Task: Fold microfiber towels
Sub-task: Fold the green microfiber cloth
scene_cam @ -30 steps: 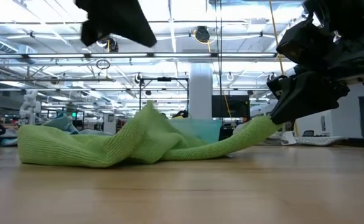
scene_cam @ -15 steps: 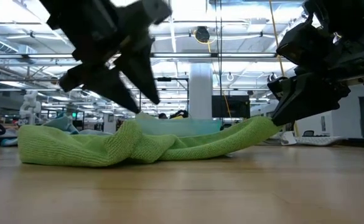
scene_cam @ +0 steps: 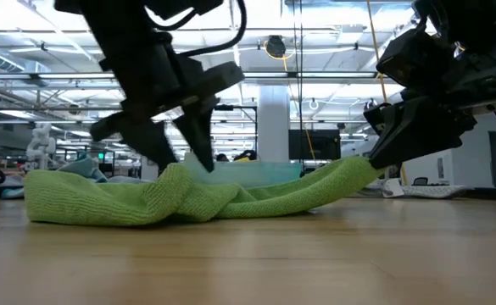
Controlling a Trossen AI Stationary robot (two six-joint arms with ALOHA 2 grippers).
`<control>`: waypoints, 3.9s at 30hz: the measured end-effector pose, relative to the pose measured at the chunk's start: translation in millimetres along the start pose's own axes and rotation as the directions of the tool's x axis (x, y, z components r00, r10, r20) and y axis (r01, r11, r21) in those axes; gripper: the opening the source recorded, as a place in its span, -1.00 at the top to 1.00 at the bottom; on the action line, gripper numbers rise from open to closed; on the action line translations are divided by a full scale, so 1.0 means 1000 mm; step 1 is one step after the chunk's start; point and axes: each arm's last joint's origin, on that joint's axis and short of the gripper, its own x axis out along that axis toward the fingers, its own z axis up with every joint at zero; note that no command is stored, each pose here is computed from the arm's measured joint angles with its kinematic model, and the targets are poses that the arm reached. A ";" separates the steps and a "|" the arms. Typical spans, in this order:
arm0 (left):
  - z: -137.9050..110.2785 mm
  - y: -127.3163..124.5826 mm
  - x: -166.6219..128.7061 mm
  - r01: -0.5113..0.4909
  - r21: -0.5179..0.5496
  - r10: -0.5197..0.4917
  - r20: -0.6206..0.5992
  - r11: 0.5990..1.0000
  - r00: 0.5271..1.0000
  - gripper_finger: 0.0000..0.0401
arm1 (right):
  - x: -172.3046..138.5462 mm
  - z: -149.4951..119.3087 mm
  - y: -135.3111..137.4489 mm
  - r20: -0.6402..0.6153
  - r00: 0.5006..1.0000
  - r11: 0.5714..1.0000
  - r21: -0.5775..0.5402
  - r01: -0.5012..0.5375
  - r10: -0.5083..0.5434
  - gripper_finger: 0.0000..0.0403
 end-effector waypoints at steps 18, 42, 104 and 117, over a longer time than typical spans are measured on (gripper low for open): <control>0.002 0.003 0.002 -0.029 -0.095 0.027 -0.022 0.995 0.999 0.16 | 0.000 0.000 0.000 -0.001 1.000 1.000 -0.001 0.000 0.000 0.98; 0.003 0.006 0.017 -0.063 -0.017 0.063 -0.017 0.998 0.998 0.73 | 0.000 0.000 0.000 -0.002 1.000 1.000 -0.004 0.000 0.000 0.98; -0.139 -0.042 -0.078 0.387 0.711 -0.556 0.008 0.588 0.831 0.97 | -0.026 -0.017 0.059 -0.136 0.923 0.926 -0.068 -0.370 0.359 0.13; -0.138 -0.042 -0.076 0.374 0.714 -0.554 0.023 0.591 0.832 0.98 | -0.016 -0.007 0.039 -0.051 0.971 0.919 -0.315 -0.238 0.234 0.07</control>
